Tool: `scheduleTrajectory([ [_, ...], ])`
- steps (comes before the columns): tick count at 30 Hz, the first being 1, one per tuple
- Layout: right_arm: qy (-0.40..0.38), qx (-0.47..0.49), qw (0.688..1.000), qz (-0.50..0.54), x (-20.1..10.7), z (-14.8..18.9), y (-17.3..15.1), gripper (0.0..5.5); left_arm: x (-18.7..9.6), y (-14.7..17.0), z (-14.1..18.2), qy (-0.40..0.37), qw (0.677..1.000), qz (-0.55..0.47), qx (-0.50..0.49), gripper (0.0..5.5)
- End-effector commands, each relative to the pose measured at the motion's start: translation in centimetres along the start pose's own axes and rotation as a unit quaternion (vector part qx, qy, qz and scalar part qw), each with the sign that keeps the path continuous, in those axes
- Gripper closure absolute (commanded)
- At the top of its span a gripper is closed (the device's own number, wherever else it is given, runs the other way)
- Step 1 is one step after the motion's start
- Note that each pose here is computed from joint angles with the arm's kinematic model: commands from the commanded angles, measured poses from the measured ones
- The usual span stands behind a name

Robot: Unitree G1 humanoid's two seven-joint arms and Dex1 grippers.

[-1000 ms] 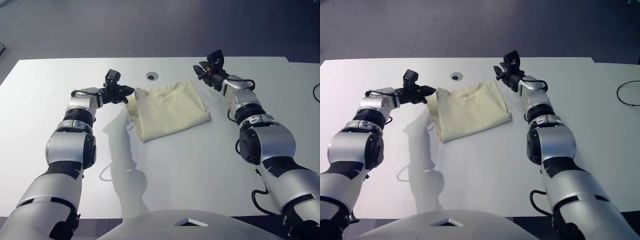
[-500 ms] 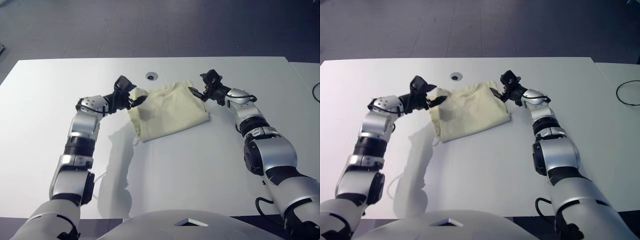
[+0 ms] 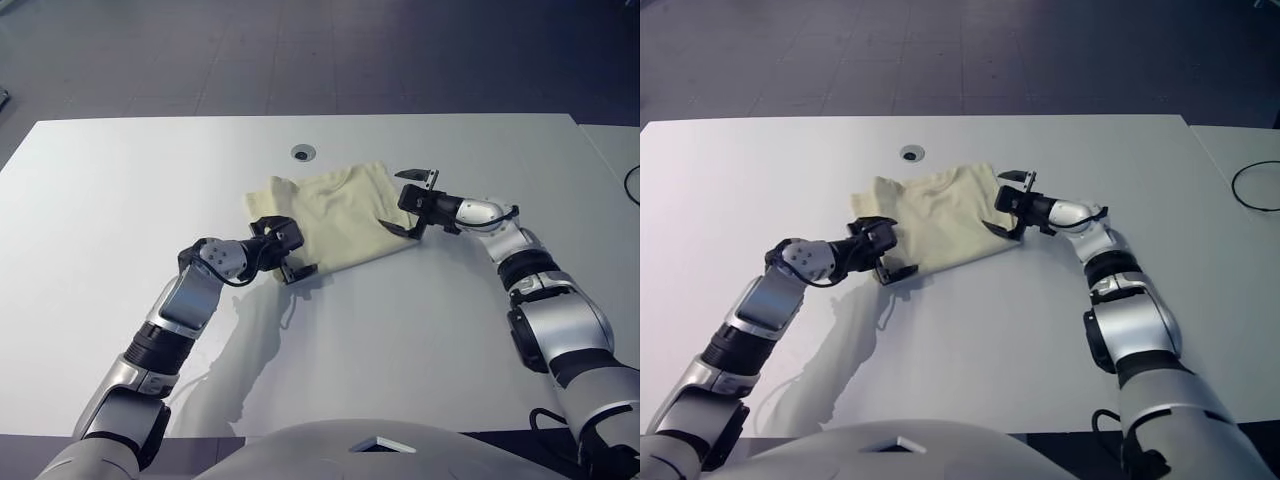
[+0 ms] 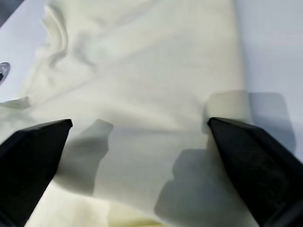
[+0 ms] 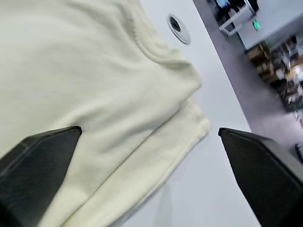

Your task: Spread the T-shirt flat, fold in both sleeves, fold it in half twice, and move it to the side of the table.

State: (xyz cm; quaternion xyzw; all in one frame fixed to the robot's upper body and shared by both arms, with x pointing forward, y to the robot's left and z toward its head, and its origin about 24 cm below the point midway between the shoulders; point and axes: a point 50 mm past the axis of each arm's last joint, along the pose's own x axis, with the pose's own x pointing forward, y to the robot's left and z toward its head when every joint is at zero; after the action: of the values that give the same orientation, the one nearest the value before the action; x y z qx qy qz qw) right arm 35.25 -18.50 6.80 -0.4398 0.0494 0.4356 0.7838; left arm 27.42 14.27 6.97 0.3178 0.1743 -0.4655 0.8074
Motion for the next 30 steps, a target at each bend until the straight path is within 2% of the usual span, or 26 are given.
scheduleTrajectory([
  [1,0.006,-0.043,0.989,0.139,-1.6,-1.3,4.4,0.1,-1.6,1.2,-1.9,0.069,0.995,-0.048,0.047,0.12],
  [4,-0.044,-0.084,0.968,0.233,-3.3,1.3,6.8,0.1,-3.7,3.5,-2.2,0.094,0.986,-0.095,0.096,0.12],
  [8,-0.152,-0.048,0.946,0.283,-4.4,7.9,8.4,0.1,-4.3,8.6,0.2,0.07,0.983,-0.053,0.164,0.12],
  [11,-0.229,0.017,0.942,0.244,-4.1,12.1,7.0,0.1,-4.3,11.5,2.9,0.027,0.981,0.014,0.191,0.12],
  [14,-0.255,0.062,0.947,0.188,-4.3,13.8,4.1,0.1,-5.3,13.7,4.4,0.006,0.975,0.082,0.206,0.12],
  [17,-0.233,0.079,0.964,0.1,-4.4,13.3,0.5,0.1,-6.7,13.8,4.5,-0.016,0.976,0.094,0.195,0.12],
  [20,-0.165,0.056,0.984,0.033,-5.0,10.8,-1.6,0.1,-7.5,11.2,3.6,-0.034,0.982,0.052,0.177,0.12],
  [25,-0.059,-0.001,0.998,0.018,-6.1,6.2,-1.3,0.1,-6.7,5.1,1.8,-0.051,0.993,-0.011,0.11,0.12],
  [30,0.0,-0.045,0.999,0.023,-5.7,3.1,-0.8,0.1,-5.2,2.8,-0.2,-0.017,0.996,-0.003,0.088,0.12],
])
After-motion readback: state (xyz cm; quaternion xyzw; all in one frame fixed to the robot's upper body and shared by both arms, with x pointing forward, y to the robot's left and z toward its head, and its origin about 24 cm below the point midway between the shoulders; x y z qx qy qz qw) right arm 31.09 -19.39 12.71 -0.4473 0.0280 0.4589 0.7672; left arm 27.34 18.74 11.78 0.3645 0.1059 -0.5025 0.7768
